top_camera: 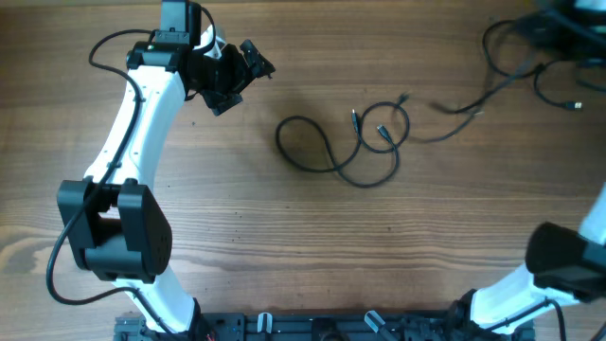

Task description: Untangle cables

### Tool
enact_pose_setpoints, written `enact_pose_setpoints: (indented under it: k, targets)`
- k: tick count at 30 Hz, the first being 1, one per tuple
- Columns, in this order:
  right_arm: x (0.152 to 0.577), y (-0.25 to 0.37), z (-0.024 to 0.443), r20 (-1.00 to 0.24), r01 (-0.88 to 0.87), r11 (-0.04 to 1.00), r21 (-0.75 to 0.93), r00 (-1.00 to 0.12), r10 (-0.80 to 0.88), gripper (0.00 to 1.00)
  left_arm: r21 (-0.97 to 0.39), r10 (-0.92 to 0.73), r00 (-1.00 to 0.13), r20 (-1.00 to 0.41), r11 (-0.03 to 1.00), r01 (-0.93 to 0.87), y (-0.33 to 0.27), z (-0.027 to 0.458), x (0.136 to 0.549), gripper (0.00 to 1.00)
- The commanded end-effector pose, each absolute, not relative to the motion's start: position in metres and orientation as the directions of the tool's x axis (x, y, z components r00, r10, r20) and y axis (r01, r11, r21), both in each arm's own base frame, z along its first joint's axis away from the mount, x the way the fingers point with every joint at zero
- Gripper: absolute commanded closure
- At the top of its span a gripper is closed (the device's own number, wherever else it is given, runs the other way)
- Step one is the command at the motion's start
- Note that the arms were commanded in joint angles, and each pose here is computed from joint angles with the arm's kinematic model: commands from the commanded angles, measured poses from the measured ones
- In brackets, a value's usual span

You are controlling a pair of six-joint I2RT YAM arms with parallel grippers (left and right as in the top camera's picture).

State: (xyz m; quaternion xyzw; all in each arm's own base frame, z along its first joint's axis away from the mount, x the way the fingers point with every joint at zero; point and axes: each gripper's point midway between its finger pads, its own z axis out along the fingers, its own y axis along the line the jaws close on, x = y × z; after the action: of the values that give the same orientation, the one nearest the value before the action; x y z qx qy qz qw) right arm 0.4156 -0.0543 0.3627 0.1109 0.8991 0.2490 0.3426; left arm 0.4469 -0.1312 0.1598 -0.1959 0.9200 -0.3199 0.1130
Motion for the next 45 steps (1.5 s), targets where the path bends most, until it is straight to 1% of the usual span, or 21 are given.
enact_pose_setpoints:
  k: [1, 3, 5, 8, 13, 16, 20, 25, 27, 28, 29, 30, 31, 32, 33, 35, 39, 43, 45]
  targets:
    - [0.406, -0.115, 0.378, -0.584, 0.208, 0.834, 0.512, -0.627, 0.515, 0.96, -0.625, -0.421, -0.901, -0.109, 0.734, -0.267, -0.129, 0.162, 0.446, 0.03]
    - [0.4, -0.161, 0.367, -0.585, 0.406, 0.802, 0.438, -0.549, 0.597, 0.96, -0.625, -0.421, -0.901, -0.109, 0.734, -0.267, -0.129, 0.162, 0.446, 0.03]
    - [0.392, -0.199, 0.357, -0.596, 0.574, 0.739, 0.353, -0.47, 0.651, 0.96, -0.625, -0.421, -0.901, -0.109, 0.734, -0.267, -0.129, 0.162, 0.446, 0.03]
    - [0.388, -0.237, 0.344, -0.624, 0.718, 0.649, 0.251, -0.393, 0.676, 0.96, -0.625, -0.421, -0.901, -0.109, 0.734, -0.267, -0.129, 0.162, 0.446, 0.03]
    - [0.414, -0.272, 0.321, -0.661, 0.77, 0.606, 0.201, -0.35, 0.664, 0.96, -0.622, -0.421, -0.901, -0.103, 0.734, -0.272, -0.129, 0.162, 0.445, 0.03]
    - [0.427, -0.287, 0.297, -0.654, 0.789, 0.59, 0.17, -0.358, 0.667, 0.96, -0.621, -0.42, -0.902, -0.099, 0.735, -0.274, -0.129, 0.161, 0.444, 0.03]
    - [0.44, -0.3, 0.242, -0.588, 0.812, 0.572, 0.115, -0.408, 0.698, 0.96, -0.619, -0.421, -0.902, -0.096, 0.735, -0.277, -0.129, 0.161, 0.443, 0.03]
    - [0.45, -0.308, 0.156, -0.456, 0.841, 0.537, 0.062, -0.455, 0.765, 0.95, -0.617, -0.42, -0.903, -0.089, 0.735, -0.281, -0.129, 0.16, 0.442, 0.03]
    - [0.451, -0.309, 0.123, -0.405, 0.844, 0.535, 0.036, -0.478, 0.78, 0.87, -0.615, -0.42, -0.903, -0.086, 0.735, -0.284, -0.129, 0.16, 0.441, 0.04]
    - [0.451, -0.308, 0.108, -0.377, 0.844, 0.536, 0.027, -0.489, 0.787, 0.73, -0.615, -0.42, -0.903, -0.085, 0.735, -0.284, -0.129, 0.16, 0.441, 0.04]
    - [0.451, -0.306, 0.095, -0.349, 0.843, 0.538, 0.02, -0.498, 0.793, 0.63, -0.615, -0.42, -0.903, -0.085, 0.735, -0.284, -0.129, 0.16, 0.441, 0.04]
    - [0.45, -0.304, 0.083, -0.325, 0.842, 0.539, 0.015, -0.506, 0.799, 0.47, -0.615, -0.42, -0.903, -0.085, 0.735, -0.284, -0.129, 0.16, 0.441, 0.04]
    - [0.45, -0.302, 0.073, -0.3, 0.84, 0.542, 0.014, -0.513, 0.804, 0.39, -0.615, -0.42, -0.903, -0.085, 0.735, -0.284, -0.129, 0.16, 0.441, 0.04]
    - [0.45, -0.298, 0.064, -0.275, 0.838, 0.545, 0.02, -0.52, 0.809, 0.35, -0.615, -0.42, -0.903, -0.085, 0.735, -0.284, -0.129, 0.16, 0.441, 0.03]
    - [0.45, -0.295, 0.059, -0.259, 0.836, 0.548, 0.029, -0.523, 0.812, 0.32, -0.614, -0.42, -0.903, -0.084, 0.736, -0.285, -0.129, 0.159, 0.44, 0.04]
    - [0.451, -0.294, 0.059, -0.255, 0.835, 0.549, 0.041, -0.523, 0.813, 0.3, -0.614, -0.42, -0.904, -0.083, 0.736, -0.286, -0.129, 0.159, 0.44, 0.04]
    - [0.454, -0.293, 0.078, -0.263, 0.823, 0.558, 0.103, -0.519, 0.813, 0.25, -0.614, -0.42, -0.904, -0.083, 0.735, -0.286, -0.129, 0.159, 0.44, 0.03]
    - [0.449, -0.293, 0.12, -0.297, 0.808, 0.563, 0.176, -0.501, 0.813, 0.16, -0.614, -0.42, -0.904, -0.083, 0.736, -0.286, -0.129, 0.159, 0.44, 0.03]
    - [0.446, -0.293, 0.157, -0.351, 0.789, 0.577, 0.213, -0.489, 0.799, 0.1, -0.614, -0.42, -0.904, -0.083, 0.736, -0.286, -0.129, 0.159, 0.44, 0.03]
